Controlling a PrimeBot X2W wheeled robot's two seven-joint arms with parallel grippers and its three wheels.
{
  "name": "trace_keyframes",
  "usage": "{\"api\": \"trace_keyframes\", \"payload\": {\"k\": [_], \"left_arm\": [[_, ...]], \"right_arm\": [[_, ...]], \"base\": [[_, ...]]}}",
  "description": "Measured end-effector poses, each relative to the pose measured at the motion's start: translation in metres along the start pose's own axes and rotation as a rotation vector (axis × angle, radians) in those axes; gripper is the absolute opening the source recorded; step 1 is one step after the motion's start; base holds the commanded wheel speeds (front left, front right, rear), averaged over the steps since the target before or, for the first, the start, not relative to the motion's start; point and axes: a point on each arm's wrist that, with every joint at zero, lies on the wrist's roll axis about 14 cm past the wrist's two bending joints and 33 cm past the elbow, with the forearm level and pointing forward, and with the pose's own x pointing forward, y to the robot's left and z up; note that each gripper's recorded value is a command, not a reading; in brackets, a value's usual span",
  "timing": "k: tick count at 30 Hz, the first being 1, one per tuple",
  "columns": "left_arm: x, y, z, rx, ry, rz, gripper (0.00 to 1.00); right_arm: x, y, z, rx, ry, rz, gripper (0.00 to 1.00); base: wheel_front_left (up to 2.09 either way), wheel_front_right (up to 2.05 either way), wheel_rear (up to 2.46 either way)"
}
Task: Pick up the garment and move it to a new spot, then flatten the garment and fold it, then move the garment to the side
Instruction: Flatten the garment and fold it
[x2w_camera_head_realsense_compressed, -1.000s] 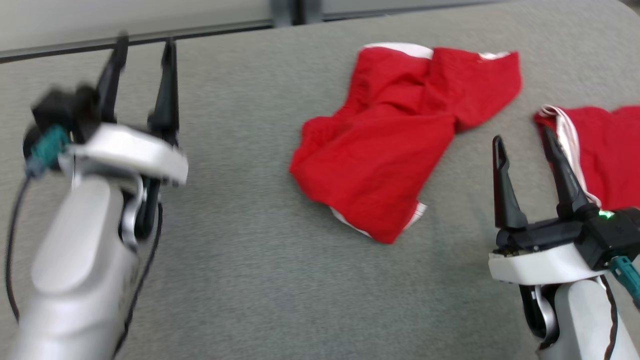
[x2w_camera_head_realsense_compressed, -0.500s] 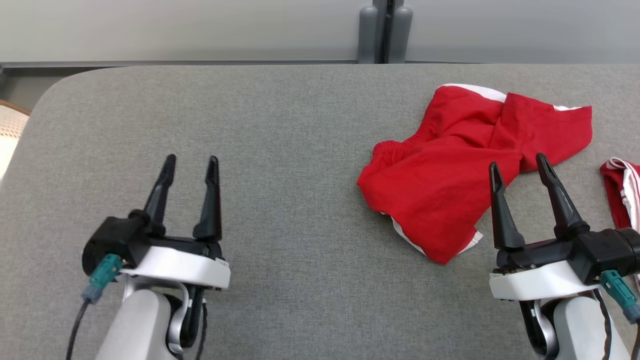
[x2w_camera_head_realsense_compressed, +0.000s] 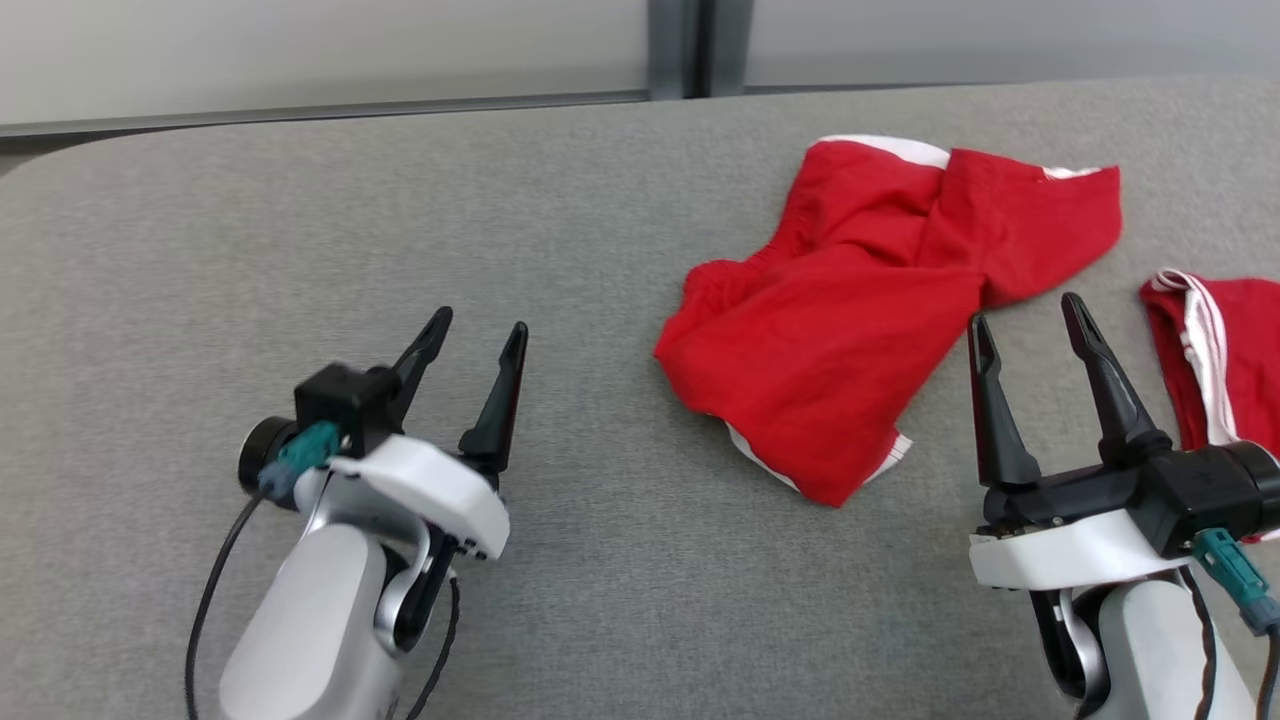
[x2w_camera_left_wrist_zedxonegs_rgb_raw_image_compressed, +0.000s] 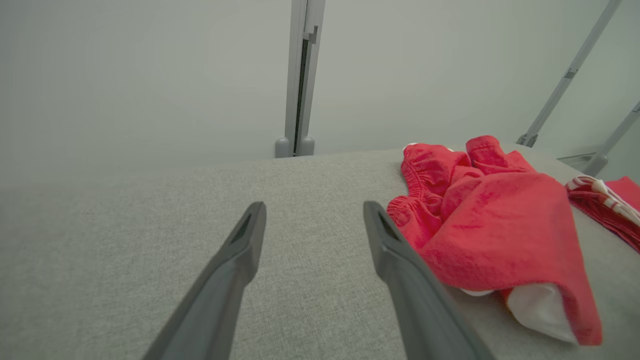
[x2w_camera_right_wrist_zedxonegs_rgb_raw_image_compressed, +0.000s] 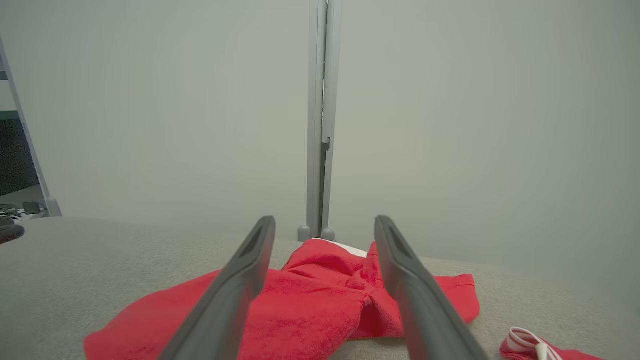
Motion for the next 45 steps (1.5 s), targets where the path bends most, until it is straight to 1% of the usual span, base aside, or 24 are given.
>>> {"api": "trace_keyframes", "payload": {"k": [3, 8, 11, 15, 22, 23, 24, 25, 28, 31, 32, 33, 34, 37, 38, 40, 45], "left_arm": [[0.02, -0.015, -0.022, -0.053, 0.133, -0.057, 1.0], [0.06, -0.046, -0.032, -0.068, 0.241, -0.173, 1.0], [0.071, -0.058, -0.044, -0.081, 0.302, -0.213, 1.0], [0.086, -0.078, -0.065, -0.074, 0.404, -0.288, 1.0], [0.094, -0.085, -0.105, -0.02, 0.537, -0.332, 1.0], [0.095, -0.088, -0.106, -0.016, 0.54, -0.341, 0.49], [0.096, -0.091, -0.107, -0.015, 0.543, -0.351, 0.03], [0.095, -0.095, -0.108, -0.016, 0.547, -0.362, 0.0], [0.093, -0.101, -0.108, -0.008, 0.54, -0.383, 0.0], [0.106, -0.095, -0.076, -0.024, 0.388, -0.35, 0.0], [0.106, -0.095, -0.076, -0.024, 0.388, -0.35, 0.0], [0.11, -0.092, -0.066, -0.028, 0.344, -0.331, 0.0], [0.117, -0.083, -0.048, -0.033, 0.259, -0.277, 0.0], [0.121, -0.055, -0.027, -0.04, 0.168, -0.153, 0.0], [0.121, -0.041, -0.023, -0.041, 0.149, -0.09, 0.0], [0.116, -0.017, -0.018, -0.017, 0.133, -0.013, 0.0], [0.101, 0.026, -0.01, 0.024, 0.103, 0.111, 0.0]], "right_arm": [[-0.001, -0.01, -0.005, -0.002, 0.012, -0.027, 1.0], [-0.005, -0.028, -0.018, -0.006, 0.046, -0.077, 1.0], [-0.008, -0.036, -0.024, -0.009, 0.063, -0.099, 1.0], [-0.016, -0.051, -0.031, -0.018, 0.09, -0.144, 1.0], [-0.028, -0.072, -0.036, -0.011, 0.111, -0.209, 1.0], [-0.03, -0.073, -0.036, -0.01, 0.113, -0.213, 1.0], [-0.031, -0.074, -0.036, -0.009, 0.114, -0.217, 1.0], [-0.031, -0.074, -0.036, -0.007, 0.114, -0.219, 1.0], [-0.032, -0.074, -0.034, -0.004, 0.11, -0.221, 1.0], [-0.032, -0.072, -0.029, 0.001, 0.096, -0.216, 1.0], [-0.032, -0.072, -0.029, 0.001, 0.096, -0.216, 1.0], [-0.031, -0.071, -0.027, 0.002, 0.092, -0.213, 1.0], [-0.03, -0.068, -0.024, 0.003, 0.083, -0.205, 1.0], [-0.028, -0.062, -0.019, 0.003, 0.07, -0.186, 1.0], [-0.028, -0.06, -0.018, 0.003, 0.067, -0.18, 1.0], [-0.026, -0.054, -0.017, 0.004, 0.064, -0.165, 1.0], [-0.02, -0.04, -0.015, 0.01, 0.054, -0.123, 1.0]], "base": [[0.0, 0.0, 0.0], [0.0, 0.0, 0.0], [0.0, 0.0, 0.0], [0.0, 0.0, 0.0], [0.0, 0.0, 0.0], [0.0, 0.0, 0.0], [0.0, 0.0, 0.0], [0.0, 0.0, 0.0], [0.0, 0.0, 0.0], [0.0, 0.0, 0.0], [0.0, 0.0, 0.0], [0.0, 0.0, 0.0], [0.0, 0.0, 0.0], [0.0, 0.0, 0.0], [0.0, 0.0, 0.0], [0.0, 0.0, 0.0], [0.0, 0.0, 0.0]]}}
